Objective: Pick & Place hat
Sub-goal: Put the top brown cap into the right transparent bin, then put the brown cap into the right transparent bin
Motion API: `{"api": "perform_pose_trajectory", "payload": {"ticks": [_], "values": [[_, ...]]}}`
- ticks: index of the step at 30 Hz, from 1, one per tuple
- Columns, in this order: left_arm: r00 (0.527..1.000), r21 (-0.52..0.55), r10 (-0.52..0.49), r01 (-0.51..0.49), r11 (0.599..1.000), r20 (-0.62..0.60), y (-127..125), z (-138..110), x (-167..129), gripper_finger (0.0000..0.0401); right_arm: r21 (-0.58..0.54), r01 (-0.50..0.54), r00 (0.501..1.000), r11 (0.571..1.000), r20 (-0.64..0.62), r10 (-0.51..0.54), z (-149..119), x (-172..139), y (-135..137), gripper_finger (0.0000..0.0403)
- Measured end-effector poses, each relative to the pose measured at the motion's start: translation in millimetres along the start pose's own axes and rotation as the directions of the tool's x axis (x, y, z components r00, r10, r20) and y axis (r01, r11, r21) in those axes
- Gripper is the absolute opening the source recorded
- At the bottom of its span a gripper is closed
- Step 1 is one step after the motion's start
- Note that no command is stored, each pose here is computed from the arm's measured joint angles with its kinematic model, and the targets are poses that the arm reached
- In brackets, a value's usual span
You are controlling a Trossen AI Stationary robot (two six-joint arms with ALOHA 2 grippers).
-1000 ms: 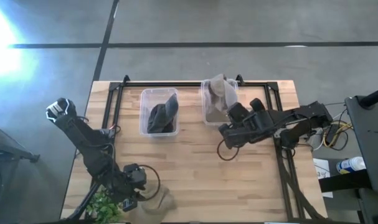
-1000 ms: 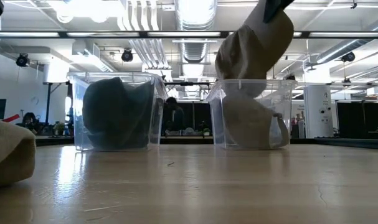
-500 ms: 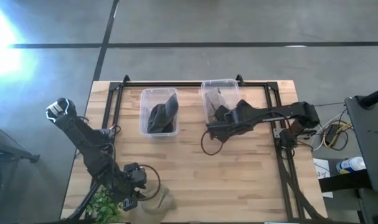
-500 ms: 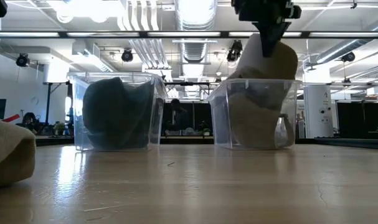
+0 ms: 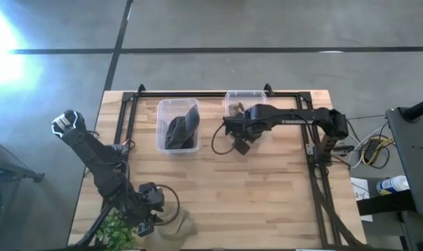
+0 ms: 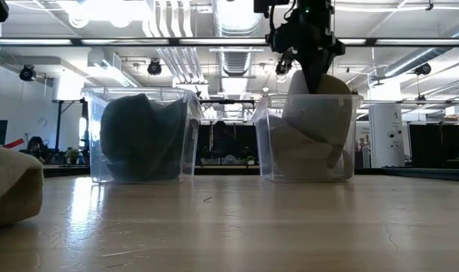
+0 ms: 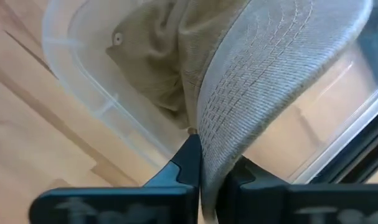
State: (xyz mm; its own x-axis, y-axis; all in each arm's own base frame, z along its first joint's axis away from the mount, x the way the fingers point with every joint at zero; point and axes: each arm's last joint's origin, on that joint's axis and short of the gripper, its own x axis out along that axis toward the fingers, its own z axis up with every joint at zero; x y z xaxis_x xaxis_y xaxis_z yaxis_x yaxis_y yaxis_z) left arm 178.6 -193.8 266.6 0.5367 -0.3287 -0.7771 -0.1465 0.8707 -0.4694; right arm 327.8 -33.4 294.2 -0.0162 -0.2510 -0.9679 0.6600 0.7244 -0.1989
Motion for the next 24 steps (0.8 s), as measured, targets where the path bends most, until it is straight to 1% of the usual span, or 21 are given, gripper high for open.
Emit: {"api": "perform_pose_trajectory", "payload": {"ticks": [4,8,13,18,21,24], "values": [[1.0,0.001,0.01,-0.01,1.0,-0.006,0,-1,4,0.0184,0.026,-0.033,0.999,0.999,-0.025,0.034,4,2,-6,0.005],[1.0,-0.013,0.018,-0.018,1.0,-0.015,0,-2,7,0.0184,0.041,-0.064,0.998,0.997,-0.003,0.064,1,-8,-9,0.0091],[0.999,-0.011,0.025,-0.025,1.0,-0.026,-1,-3,10,0.0184,0.05,-0.117,0.989,0.992,0.1,0.111,-7,-38,-11,0.0136],[0.999,0.003,0.021,-0.021,1.0,-0.032,-1,-3,10,0.0184,0.033,-0.161,0.956,0.986,0.254,0.148,-23,-80,-12,0.0158],[0.999,0.048,0.009,-0.007,0.999,-0.049,-1,-3,10,0.0184,-0.009,-0.21,0.926,0.978,0.319,0.201,-36,-102,-8,0.0161],[0.998,0.132,0.009,-0.001,0.991,-0.055,-2,-5,11,0.0184,-0.079,-0.276,0.886,0.958,0.364,0.286,-49,-119,8,0.016]]}}
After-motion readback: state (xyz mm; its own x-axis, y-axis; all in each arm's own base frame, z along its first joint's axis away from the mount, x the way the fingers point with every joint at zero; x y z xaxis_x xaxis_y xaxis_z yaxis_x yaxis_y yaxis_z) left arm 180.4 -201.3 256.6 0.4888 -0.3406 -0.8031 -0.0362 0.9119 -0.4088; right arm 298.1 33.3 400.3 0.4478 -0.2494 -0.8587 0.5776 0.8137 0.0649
